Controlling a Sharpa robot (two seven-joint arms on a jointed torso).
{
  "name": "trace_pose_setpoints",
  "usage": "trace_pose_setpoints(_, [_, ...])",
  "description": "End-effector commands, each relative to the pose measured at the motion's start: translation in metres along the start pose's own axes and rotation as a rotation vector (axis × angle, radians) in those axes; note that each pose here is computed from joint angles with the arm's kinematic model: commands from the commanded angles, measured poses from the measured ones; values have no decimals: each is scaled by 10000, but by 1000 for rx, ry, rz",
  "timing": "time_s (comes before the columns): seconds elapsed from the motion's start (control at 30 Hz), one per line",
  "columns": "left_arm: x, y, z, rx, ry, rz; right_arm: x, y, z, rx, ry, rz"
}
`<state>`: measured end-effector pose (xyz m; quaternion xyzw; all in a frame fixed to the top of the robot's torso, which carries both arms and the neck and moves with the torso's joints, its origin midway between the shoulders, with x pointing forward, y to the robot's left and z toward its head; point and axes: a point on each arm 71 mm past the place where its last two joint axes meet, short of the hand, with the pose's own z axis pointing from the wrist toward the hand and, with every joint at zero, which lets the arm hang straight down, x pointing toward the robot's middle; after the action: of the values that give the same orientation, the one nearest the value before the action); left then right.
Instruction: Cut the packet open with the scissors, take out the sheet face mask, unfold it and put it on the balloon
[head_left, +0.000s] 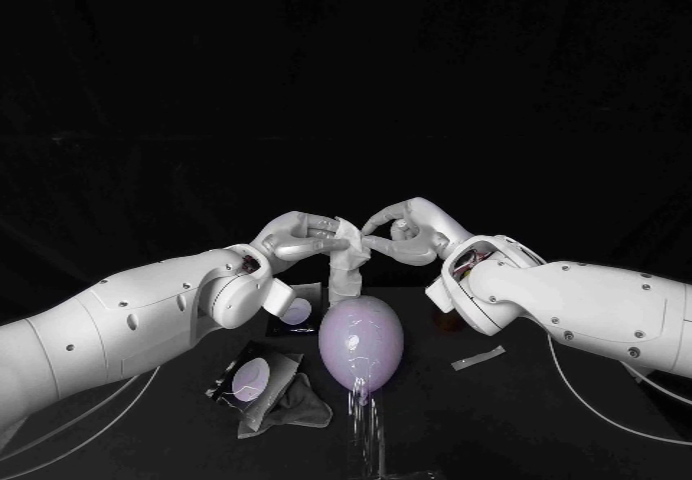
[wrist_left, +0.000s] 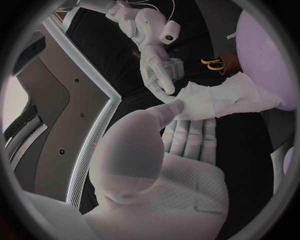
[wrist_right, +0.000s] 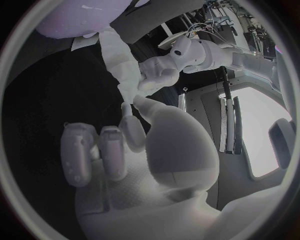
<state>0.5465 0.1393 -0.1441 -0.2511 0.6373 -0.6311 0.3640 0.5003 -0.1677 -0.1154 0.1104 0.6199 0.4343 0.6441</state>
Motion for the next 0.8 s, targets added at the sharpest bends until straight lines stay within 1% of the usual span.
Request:
trace_pose_setpoints(0.03, [22, -18, 5, 10, 25, -16, -11, 47, -9, -56, -7, 13])
trace_pose_setpoints(0.17, [25, -15, 3, 6, 31, -16, -36, 61, -16, -77, -37, 7])
trace_pose_setpoints(0.4, [38, -15, 2, 4, 40, -14, -39, 52, 28, -84, -56, -30])
trace_pose_setpoints(0.8, [53, -18, 3, 5, 49, -12, 39, 72, 110, -78, -36, -65])
